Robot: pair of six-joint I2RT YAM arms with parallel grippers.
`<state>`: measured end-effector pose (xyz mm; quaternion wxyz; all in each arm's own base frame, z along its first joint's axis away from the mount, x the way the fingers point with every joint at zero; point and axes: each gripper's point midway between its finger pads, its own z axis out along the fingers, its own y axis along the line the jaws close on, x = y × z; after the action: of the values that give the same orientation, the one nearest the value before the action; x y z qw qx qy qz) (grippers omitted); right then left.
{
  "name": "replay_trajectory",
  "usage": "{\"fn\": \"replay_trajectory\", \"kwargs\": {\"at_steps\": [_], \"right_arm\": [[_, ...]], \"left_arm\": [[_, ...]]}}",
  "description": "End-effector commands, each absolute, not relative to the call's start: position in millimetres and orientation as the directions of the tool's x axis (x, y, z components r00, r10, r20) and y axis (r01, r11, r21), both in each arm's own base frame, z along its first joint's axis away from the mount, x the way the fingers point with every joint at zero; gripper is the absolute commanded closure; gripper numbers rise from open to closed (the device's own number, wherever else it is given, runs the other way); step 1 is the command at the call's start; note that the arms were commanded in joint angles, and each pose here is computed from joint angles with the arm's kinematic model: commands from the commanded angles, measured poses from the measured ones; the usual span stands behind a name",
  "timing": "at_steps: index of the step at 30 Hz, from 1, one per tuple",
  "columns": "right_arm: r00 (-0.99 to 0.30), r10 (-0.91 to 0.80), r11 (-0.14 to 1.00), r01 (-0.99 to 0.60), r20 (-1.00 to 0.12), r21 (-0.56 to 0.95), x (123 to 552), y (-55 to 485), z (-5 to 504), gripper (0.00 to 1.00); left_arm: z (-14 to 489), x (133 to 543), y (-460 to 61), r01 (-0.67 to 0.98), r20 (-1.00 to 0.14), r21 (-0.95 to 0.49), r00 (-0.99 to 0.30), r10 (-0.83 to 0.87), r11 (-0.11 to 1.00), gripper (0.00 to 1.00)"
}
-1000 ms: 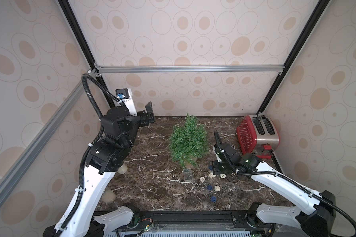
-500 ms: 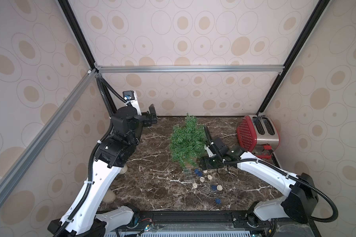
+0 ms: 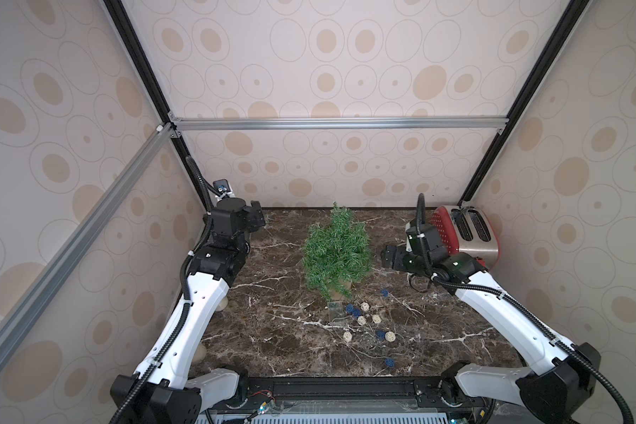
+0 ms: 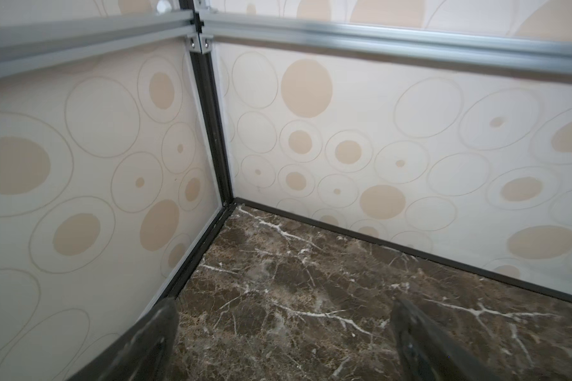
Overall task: Remove string lights from the small christmas tree
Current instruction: Place the light string at the center of the board, then reset both arms
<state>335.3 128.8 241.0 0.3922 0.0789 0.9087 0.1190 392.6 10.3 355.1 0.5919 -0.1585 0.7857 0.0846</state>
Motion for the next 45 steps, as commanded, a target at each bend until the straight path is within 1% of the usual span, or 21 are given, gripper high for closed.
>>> {"fn": "replay_trajectory", "kwargs": {"at_steps": [1, 2, 4, 7, 10, 13, 15, 17, 19, 24, 25, 26, 29, 31, 32, 35, 36, 41, 42, 43, 45], "right_arm": [[-0.565, 0.314, 0.94, 0.069, -0.763, 0.335, 353.1, 123.9, 268.7, 0.01], [-0.559, 0.298, 0.945, 0.059, -0.774, 0.322, 356.4, 125.0, 270.8, 0.01], [-0.534, 0.3, 0.951, 0.1, -0.79, 0.294, 363.0, 117.1, 275.7, 0.01], [-0.514, 0.289, 0.956, 0.104, -0.808, 0.275, 369.3, 113.3, 278.8, 0.0], [-0.496, 0.293, 0.953, 0.083, -0.817, 0.292, 373.2, 115.4, 281.0, 0.0], [-0.488, 0.3, 0.951, 0.092, -0.82, 0.294, 375.1, 113.4, 279.4, 0.01], [-0.48, 0.296, 0.953, 0.097, -0.826, 0.285, 375.9, 111.4, 279.1, 0.0], [-0.471, 0.29, 0.956, 0.103, -0.833, 0.275, 376.2, 108.5, 278.8, 0.01], [-0.464, 0.287, 0.957, 0.109, -0.838, 0.268, 376.3, 105.4, 276.6, 0.01], [-0.472, 0.29, 0.956, 0.115, -0.832, 0.269, 379.3, 103.1, 267.2, 0.01], [-0.468, 0.295, 0.955, 0.128, -0.833, 0.267, 379.7, 100.9, 267.0, 0.0], [-0.463, 0.305, 0.952, 0.14, -0.832, 0.271, 380.0, 99.2, 266.5, 0.0], [-0.444, 0.331, 0.944, 0.169, -0.833, 0.285, 381.4, 95.1, 265.8, 0.0], [-0.429, 0.318, 0.948, 0.157, -0.845, 0.277, 384.1, 95.1, 265.5, 0.01], [-0.423, 0.31, 0.951, 0.152, -0.851, 0.271, 384.9, 94.5, 263.9, 0.01], [-0.411, 0.263, 0.965, 0.108, -0.873, 0.24, 388.0, 94.1, 258.8, 0.0], [-0.416, 0.246, 0.969, 0.089, -0.875, 0.23, 388.5, 93.5, 254.4, 0.01], [-0.421, 0.242, 0.97, 0.09, -0.874, 0.225, 393.8, 72.9, 221.0, 0.01], [-0.415, 0.23, 0.973, 0.09, -0.88, 0.212, 396.6, 60.8, 212.5, 0.0], [-0.411, 0.211, 0.977, 0.093, -0.887, 0.19, 396.9, 54.8, 206.0, 0.0], [-0.393, 0.132, 0.989, 0.112, -0.91, 0.095, 394.2, 40.4, 195.7, 0.0]], "left_arm": [[309.6, 405.3, 29.5, -0.395, -0.95, -0.056, -0.261, -0.17, 0.917, 0.01], [296.0, 407.6, 33.5, -0.403, -0.951, -0.048, -0.262, -0.166, 0.914, 0.01], [265.8, 416.4, 40.4, -0.413, -0.939, 0.0, -0.313, -0.142, 0.911, 0.01], [225.8, 426.3, 53.6, -0.452, -0.911, 0.138, -0.407, -0.066, 0.881, 0.01], [187.6, 430.8, 62.9, -0.468, -0.878, 0.246, -0.478, -0.009, 0.849, 0.01], [157.2, 426.5, 69.0, -0.472, -0.846, 0.308, -0.533, 0.011, 0.826, 0.01], [145.6, 419.0, 73.1, -0.463, -0.816, 0.363, -0.578, 0.035, 0.809, 0.01], [136.2, 414.0, 77.0, -0.462, -0.814, 0.379, -0.579, 0.05, 0.802, 0.01], [122.8, 409.8, 79.0, -0.458, -0.805, 0.384, -0.591, 0.048, 0.802, 0.01], [118.1, 394.7, 76.7, -0.496, -0.906, 0.261, -0.422, 0.033, 0.828, 0.01], [116.6, 390.7, 76.5, -0.493, -0.906, 0.252, -0.422, 0.024, 0.833, 0.01], [117.6, 388.2, 77.3, -0.494, -0.918, 0.229, -0.396, 0.017, 0.839, 0.01], [117.2, 383.1, 67.6, -0.436, -0.938, 0.197, -0.343, 0.04, 0.878, 0.01], [108.1, 382.0, 57.8, -0.379, -0.944, 0.183, -0.325, 0.055, 0.907, 0.01], [109.0, 383.8, 57.1, -0.384, -0.956, 0.186, -0.282, 0.077, 0.904, 0.01], [103.6, 385.8, 59.6, -0.376, -0.934, 0.188, -0.355, 0.046, 0.907, 0.01], [106.3, 387.3, 60.9, -0.386, -0.945, 0.179, -0.325, 0.048, 0.905, 0.01], [105.3, 385.4, 65.1, -0.401, -0.942, 0.173, -0.333, 0.033, 0.9, 0.01], [104.9, 385.2, 65.1, -0.4, -0.941, 0.175, -0.337, 0.034, 0.9, 0.01], [105.5, 385.6, 65.3, -0.402, -0.943, 0.172, -0.331, 0.033, 0.899, 0.01], [105.2, 385.4, 65.3, -0.401, -0.942, 0.174, -0.335, 0.033, 0.9, 0.01]]}}
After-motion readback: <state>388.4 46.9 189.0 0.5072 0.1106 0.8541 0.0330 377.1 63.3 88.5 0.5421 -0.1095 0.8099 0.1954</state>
